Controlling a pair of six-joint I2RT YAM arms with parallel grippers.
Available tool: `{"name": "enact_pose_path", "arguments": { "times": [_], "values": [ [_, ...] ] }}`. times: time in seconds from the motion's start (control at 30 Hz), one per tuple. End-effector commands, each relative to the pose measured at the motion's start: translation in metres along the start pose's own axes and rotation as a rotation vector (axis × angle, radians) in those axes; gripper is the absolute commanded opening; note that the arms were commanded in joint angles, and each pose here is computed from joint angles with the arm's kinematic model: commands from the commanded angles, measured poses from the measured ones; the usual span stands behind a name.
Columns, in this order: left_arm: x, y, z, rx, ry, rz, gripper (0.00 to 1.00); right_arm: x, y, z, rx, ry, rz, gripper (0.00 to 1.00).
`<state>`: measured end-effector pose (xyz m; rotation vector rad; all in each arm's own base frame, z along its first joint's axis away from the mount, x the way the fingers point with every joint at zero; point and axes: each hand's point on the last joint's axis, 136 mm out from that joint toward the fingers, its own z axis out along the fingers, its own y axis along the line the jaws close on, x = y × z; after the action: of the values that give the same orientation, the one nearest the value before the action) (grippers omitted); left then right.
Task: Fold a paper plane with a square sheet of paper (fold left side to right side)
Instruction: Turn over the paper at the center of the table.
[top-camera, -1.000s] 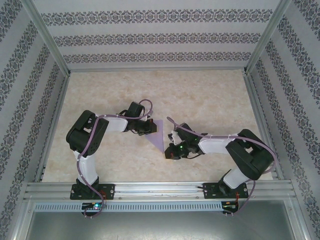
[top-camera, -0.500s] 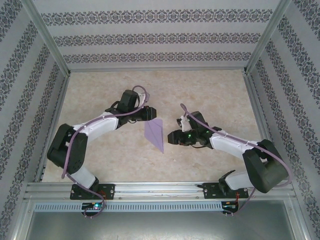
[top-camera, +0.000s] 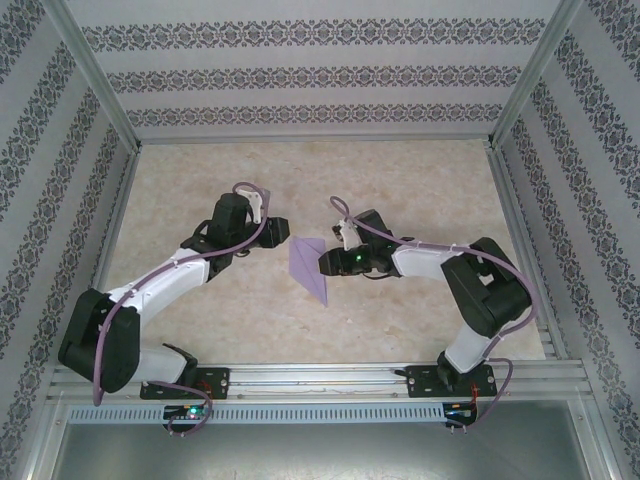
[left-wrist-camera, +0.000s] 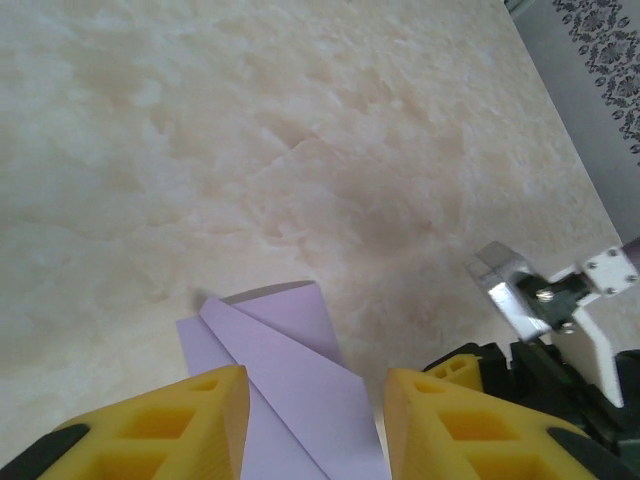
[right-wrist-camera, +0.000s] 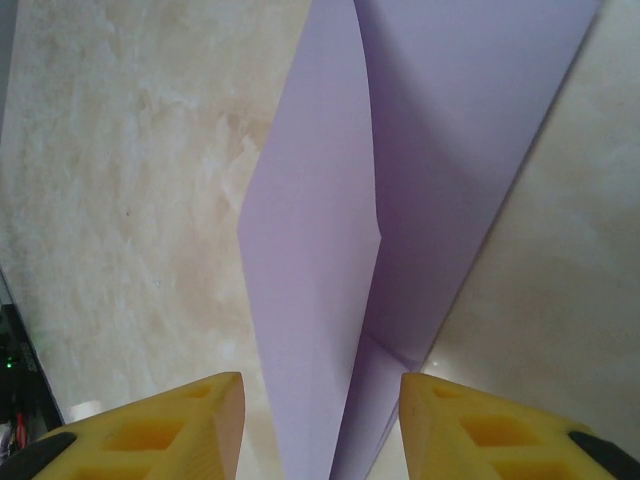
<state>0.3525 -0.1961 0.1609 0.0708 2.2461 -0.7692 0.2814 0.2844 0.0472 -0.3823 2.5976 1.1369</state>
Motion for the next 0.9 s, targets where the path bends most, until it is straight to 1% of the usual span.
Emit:
{"name": "enact_pose_path", "arguments": {
  "times": [0.0,0.1,0.2,0.3,0.4,0.53,0.67,0.8,0.87],
  "values": [
    [-0.011,0.002,-0.007,-0.005,-0.047,0.021,0.40,-0.008,0.011,0.010,-0.056,-0.018,-0.041,0.42],
    [-0.014,0.000,-0.008,0.005,-0.053,0.020,0.40,-0.006,0.010,0.016,-0.081,-0.013,-0.021,0.37],
    [-0.019,-0.004,-0.010,0.019,-0.060,0.022,0.40,-0.005,0.011,0.017,-0.096,-0.015,-0.016,0.28],
    [-0.024,-0.008,-0.014,0.033,-0.076,0.030,0.40,-0.006,0.014,0.012,-0.102,-0.027,-0.020,0.16],
    [-0.032,-0.015,-0.022,0.062,-0.105,0.034,0.44,-0.011,0.018,0.001,-0.116,-0.054,-0.031,0.01],
    [-0.049,-0.028,-0.041,0.131,-0.177,0.031,0.55,-0.024,0.031,-0.026,-0.154,-0.124,-0.078,0.00],
    [-0.072,-0.050,-0.073,0.252,-0.262,0.053,0.63,-0.043,0.051,-0.066,-0.218,-0.233,-0.143,0.00],
    [-0.083,-0.085,-0.103,0.412,-0.297,0.112,0.66,-0.062,0.070,-0.109,-0.295,-0.362,-0.189,0.00],
    [-0.084,-0.111,-0.119,0.544,-0.280,0.150,0.66,-0.071,0.082,-0.134,-0.345,-0.425,-0.214,0.00]
  ]
}}
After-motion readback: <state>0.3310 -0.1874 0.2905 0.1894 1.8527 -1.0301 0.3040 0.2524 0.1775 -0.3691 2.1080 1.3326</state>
